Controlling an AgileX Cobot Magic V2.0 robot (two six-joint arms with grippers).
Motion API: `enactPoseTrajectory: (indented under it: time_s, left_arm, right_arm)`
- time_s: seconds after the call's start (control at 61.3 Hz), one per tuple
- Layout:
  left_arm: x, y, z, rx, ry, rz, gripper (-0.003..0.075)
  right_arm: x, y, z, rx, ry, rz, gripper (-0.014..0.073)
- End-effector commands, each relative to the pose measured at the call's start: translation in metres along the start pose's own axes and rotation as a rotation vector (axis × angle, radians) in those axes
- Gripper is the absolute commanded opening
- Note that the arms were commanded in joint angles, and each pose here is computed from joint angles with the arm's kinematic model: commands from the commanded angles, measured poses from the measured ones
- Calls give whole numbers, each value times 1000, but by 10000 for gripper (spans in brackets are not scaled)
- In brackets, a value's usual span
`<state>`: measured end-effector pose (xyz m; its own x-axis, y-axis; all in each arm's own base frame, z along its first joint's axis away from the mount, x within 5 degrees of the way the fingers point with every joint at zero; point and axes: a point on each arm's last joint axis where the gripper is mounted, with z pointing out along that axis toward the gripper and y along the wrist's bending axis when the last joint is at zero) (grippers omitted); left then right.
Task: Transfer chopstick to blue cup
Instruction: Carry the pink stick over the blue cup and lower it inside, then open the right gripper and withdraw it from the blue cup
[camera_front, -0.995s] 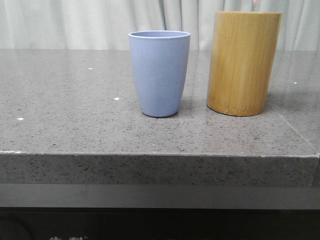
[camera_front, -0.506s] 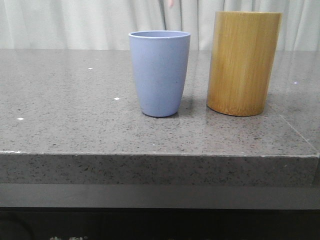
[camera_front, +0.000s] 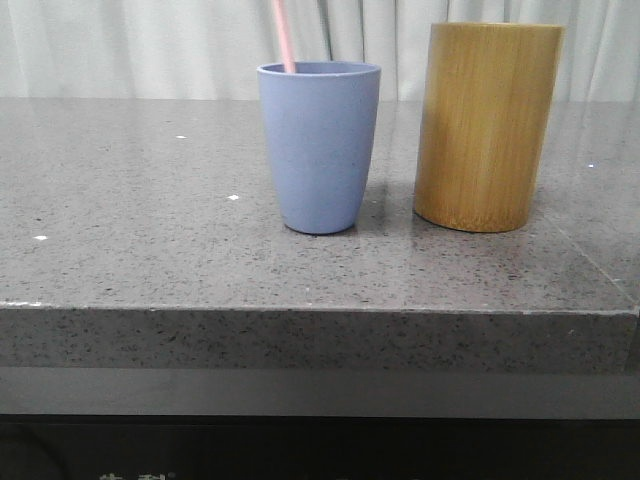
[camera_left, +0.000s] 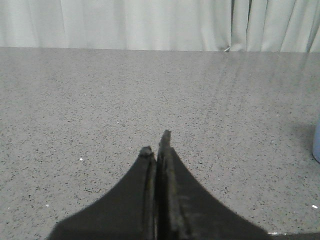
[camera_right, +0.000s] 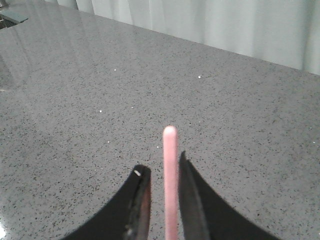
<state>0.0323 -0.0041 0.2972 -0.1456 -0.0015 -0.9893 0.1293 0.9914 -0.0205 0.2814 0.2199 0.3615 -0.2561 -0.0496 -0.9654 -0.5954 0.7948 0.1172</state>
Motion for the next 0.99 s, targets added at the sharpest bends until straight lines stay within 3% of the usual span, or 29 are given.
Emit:
enactPoseTrajectory:
  time_s: [0.0, 0.082, 0.163, 0.375, 0.555, 0.783, 0.979]
  left_arm:
    - [-15, -1, -2, 8, -99, -15, -19]
    - [-15, -1, -2, 8, -99, -15, -19]
    - [-15, -1, -2, 8, -99, -15, -19]
    - [-15, -1, -2, 8, -99, -15, -19]
    - [-15, -1, -2, 8, -99, -15, -19]
    - [-15, -1, -2, 8, -99, -15, -19]
    - [-15, -1, -2, 8, -99, -15, -19]
  right_arm:
    - [-32, 3, -21, -5, -158, -2, 254]
    - [-42, 1, -32, 1, -189, -1, 300]
    - [-56, -2, -46, 5, -189, 0, 281]
    - [-89, -30, -84, 84, -48, 0, 61]
    - [-91, -67, -115, 216, 62, 42, -94]
    - [-81, -96, -165, 390, 138, 75, -87]
    - [-44, -90, -205, 467, 109, 76, -87]
